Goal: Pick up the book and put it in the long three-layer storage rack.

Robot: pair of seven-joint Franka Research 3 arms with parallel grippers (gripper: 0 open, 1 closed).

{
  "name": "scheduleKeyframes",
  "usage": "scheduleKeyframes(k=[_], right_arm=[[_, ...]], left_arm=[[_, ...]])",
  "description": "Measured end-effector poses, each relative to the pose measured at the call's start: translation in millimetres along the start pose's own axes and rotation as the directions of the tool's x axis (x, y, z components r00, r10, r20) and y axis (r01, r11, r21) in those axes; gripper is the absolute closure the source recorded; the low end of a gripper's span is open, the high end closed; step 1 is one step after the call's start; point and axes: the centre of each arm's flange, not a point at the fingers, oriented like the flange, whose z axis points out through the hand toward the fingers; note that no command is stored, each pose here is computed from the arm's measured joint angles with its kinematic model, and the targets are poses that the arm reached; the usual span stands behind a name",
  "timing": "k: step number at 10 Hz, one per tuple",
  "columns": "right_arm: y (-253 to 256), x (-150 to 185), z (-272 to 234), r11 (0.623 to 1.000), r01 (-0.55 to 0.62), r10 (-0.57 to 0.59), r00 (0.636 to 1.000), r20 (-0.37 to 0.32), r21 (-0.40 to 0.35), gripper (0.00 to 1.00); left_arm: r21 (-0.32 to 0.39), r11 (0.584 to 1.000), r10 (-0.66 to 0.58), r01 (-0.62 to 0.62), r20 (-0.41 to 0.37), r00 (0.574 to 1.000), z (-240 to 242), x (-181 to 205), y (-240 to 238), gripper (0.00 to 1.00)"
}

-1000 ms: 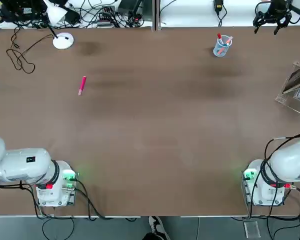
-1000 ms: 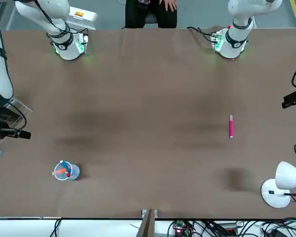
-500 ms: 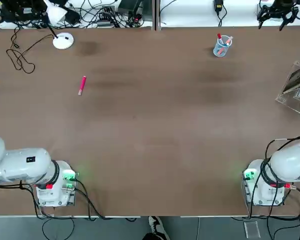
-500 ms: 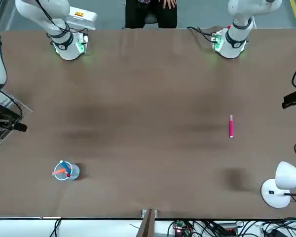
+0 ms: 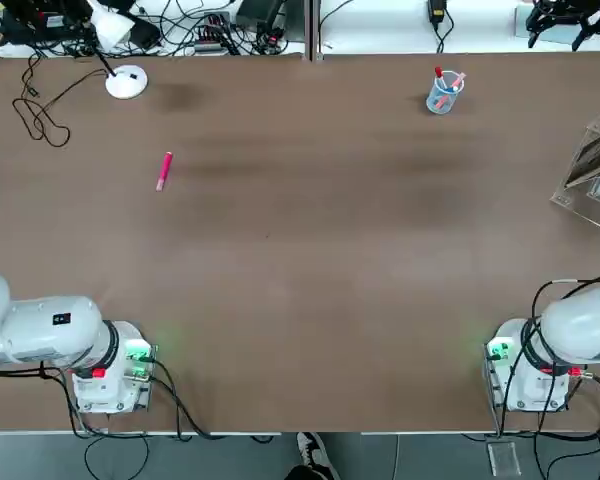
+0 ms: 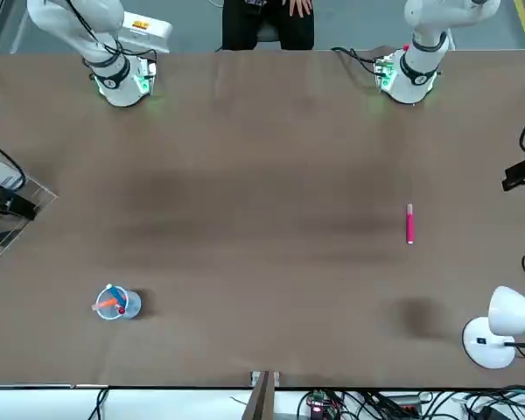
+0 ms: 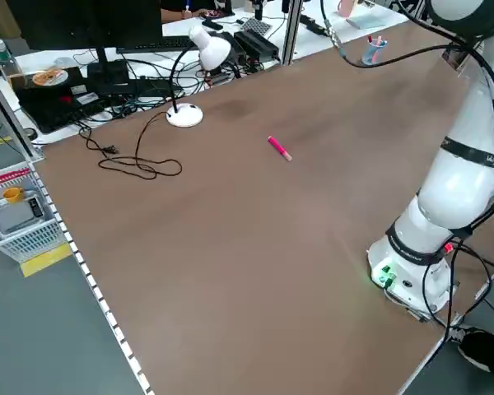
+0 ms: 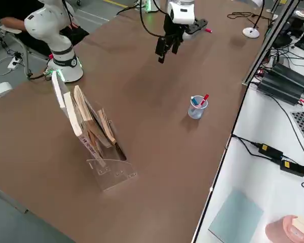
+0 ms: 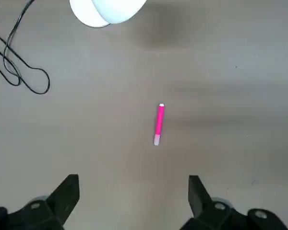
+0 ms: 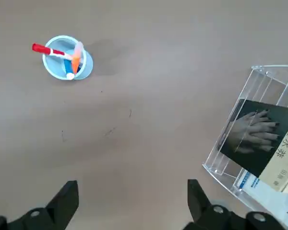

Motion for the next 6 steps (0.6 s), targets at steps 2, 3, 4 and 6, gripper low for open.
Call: scheduleKeyframes(k=[2,3,4,6], right_arm=[[2,-7,-4,0.999,0.048,-0.048,0.999,-0.001,0.000,0.00],[3,-10,-6,0.997,0.075,-0.075,0.997,-0.004,0.000,0.00],[4,-14,-10,0.995,0.096,-0.096,0.995,-0.009,0.000,0.00],[4,-23,-26,0.993,0.116,-0.116,0.993,-0.033,0.001,0.00]], left_arm=[[0.000,1.000,0.000,0.000,0.000,1.000,0,0,0,0.00],[0.000,1.000,0.000,0.000,0.000,1.000,0,0,0,0.00],[0.000,1.000,0.000,0.000,0.000,1.000,0,0,0,0.00],[0.000,1.000,0.000,0.000,0.000,1.000,0,0,0,0.00]])
